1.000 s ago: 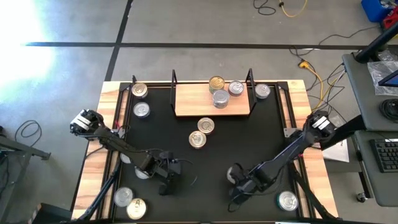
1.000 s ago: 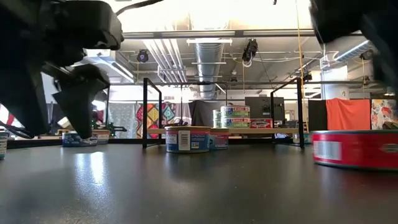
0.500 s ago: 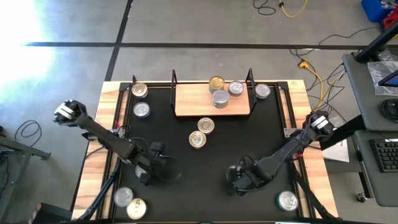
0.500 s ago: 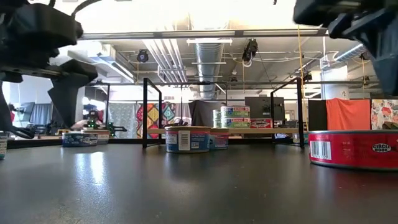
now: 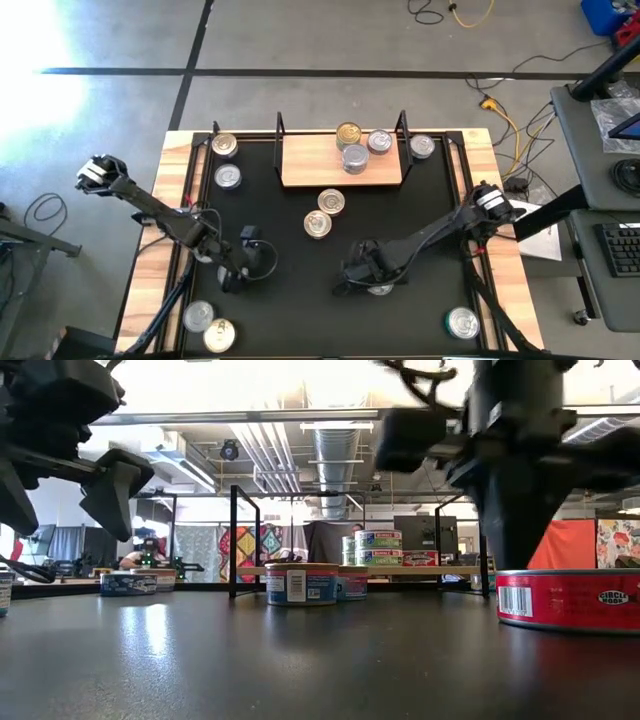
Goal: Stack canned seafood by type on shelf
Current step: Stack the red tuna can on top of the other red tuna can on the shelf
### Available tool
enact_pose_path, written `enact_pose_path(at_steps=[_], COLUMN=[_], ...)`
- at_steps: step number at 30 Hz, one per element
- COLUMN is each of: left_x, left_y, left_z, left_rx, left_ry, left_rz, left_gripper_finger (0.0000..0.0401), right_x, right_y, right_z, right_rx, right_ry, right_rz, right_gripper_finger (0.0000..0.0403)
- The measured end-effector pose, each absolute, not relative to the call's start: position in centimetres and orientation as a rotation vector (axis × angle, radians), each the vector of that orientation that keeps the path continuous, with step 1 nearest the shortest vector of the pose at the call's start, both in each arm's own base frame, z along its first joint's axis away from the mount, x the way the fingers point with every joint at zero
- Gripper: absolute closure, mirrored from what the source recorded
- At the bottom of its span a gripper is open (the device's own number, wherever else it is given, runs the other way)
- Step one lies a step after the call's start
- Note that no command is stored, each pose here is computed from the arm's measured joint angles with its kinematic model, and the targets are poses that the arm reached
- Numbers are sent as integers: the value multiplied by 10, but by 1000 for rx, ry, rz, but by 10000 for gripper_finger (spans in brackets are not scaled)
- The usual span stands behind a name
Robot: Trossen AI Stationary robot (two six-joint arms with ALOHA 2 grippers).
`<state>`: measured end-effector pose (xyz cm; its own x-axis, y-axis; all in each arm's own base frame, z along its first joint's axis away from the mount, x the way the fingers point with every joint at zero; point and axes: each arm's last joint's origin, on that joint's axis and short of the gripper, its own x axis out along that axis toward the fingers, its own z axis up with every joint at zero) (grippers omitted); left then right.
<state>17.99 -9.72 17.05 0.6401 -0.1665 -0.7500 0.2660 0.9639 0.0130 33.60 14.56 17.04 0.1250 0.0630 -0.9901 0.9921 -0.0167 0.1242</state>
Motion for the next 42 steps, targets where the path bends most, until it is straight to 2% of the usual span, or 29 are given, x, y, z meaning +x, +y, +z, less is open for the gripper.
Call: enact_pose_path(at_steps=[4,7,11,15,21,28,42], left_x=[184,188,189,189,190,180,156], left_y=[-99,-100,-100,-100,-101,-96,-76], left_z=[165,162,162,163,165,179,236], left_rx=[126,131,133,130,136,123,99], left_ry=[799,779,772,767,741,709,653], left_rz=[-222,-207,-208,-208,-216,-223,-106], left_gripper_finger=[70,70,70,70,70,70,70], right_x=[359,367,358,339,335,342,345], right_y=[149,146,139,134,131,137,139], right_z=[162,166,181,183,189,187,212], right_rx=[1356,1273,1160,1060,1052,1108,1019], right_ry=[1066,928,870,969,938,934,1007], right_rz=[-902,-812,-852,-974,-1013,-947,-896], right_gripper_finger=[394,394,394,394,394,394,394])
